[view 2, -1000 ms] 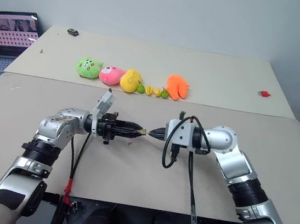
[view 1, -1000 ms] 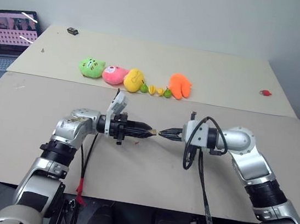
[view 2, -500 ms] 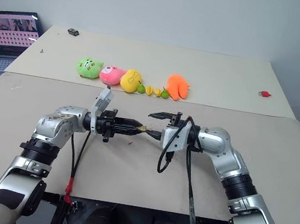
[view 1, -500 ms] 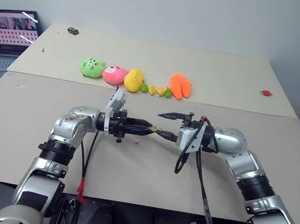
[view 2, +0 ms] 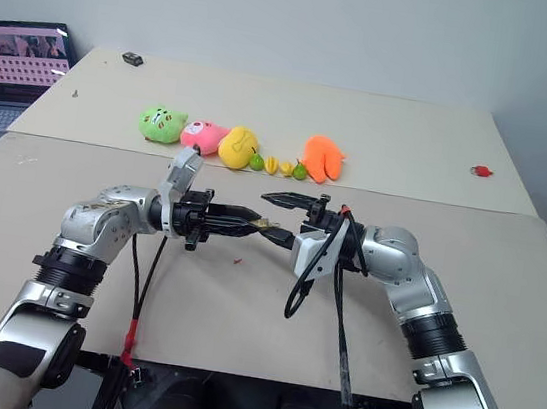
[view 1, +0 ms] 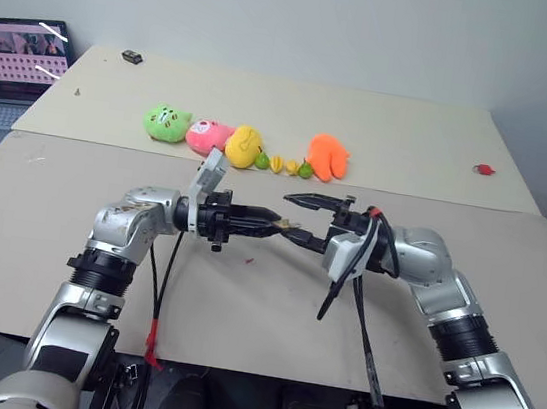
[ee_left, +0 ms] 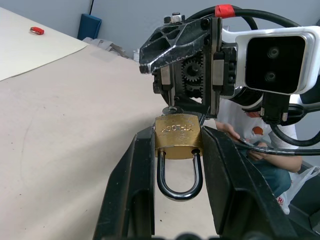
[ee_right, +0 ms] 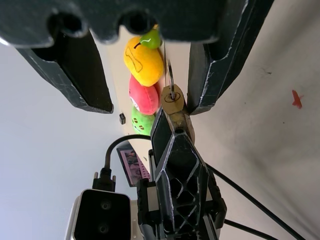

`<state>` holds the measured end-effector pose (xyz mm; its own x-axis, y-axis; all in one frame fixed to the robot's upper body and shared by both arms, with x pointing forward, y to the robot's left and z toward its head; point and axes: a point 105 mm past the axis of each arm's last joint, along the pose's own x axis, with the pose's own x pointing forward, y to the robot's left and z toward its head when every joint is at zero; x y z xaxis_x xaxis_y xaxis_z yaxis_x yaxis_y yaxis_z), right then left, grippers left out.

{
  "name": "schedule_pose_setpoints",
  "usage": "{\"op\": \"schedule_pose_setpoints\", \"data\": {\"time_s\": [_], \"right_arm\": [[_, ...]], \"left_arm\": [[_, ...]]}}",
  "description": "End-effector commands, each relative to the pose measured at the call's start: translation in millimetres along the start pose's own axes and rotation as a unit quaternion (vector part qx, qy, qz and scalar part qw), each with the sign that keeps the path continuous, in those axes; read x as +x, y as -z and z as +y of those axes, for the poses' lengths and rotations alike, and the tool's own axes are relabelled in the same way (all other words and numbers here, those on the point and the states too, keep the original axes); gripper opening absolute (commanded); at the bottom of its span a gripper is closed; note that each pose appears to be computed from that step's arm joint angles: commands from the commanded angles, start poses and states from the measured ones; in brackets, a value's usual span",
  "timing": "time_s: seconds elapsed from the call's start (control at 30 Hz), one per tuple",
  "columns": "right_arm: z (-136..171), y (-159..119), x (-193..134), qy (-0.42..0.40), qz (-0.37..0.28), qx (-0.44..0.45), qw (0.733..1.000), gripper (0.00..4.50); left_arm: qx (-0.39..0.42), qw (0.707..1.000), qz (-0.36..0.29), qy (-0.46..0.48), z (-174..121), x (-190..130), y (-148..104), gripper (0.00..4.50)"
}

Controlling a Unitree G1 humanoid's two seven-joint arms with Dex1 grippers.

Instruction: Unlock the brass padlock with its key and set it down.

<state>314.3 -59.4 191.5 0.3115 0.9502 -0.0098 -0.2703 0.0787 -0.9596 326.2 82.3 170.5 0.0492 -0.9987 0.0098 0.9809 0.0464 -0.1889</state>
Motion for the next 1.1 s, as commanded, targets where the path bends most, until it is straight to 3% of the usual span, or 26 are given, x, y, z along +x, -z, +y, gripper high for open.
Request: {"op": "schedule_pose_setpoints", "data": {"time_s": [0.03, 0.07, 0.27, 0.3, 0.6, 1.1], "right_arm": [[-28, -19, 1, 0.038, -0.041, -0.046, 0.997, 2.32], [-29, -19, 1, 0.037, -0.041, -0.045, 0.998, 2.17], [-30, -17, -3, 0.025, -0.037, -0.055, 0.997, 0.14], [-29, -16, -4, 0.023, -0.036, -0.058, 0.997, 0.04], [-25, -17, -6, 0.009, -0.041, -0.073, 0.996, 0.04], [19, -31, -7, -0.058, -0.078, -0.132, 0.987, 0.03]], "left_arm": [[0.012, 1.000, 0.006, 0.004, -2, 2, -5, 0.82], [0.012, 1.000, 0.006, 0.003, -2, 1, -5, 0.82], [0.011, 1.000, 0.007, 0.002, -3, 1, -3, 0.82], [0.011, 1.000, 0.007, 0.002, -3, 1, -3, 0.82], [0.007, 1.000, 0.007, 0.003, -4, 1, -1, 0.82], [-0.003, 1.000, 0.012, 0.003, -6, 2, 1, 0.82]]}}
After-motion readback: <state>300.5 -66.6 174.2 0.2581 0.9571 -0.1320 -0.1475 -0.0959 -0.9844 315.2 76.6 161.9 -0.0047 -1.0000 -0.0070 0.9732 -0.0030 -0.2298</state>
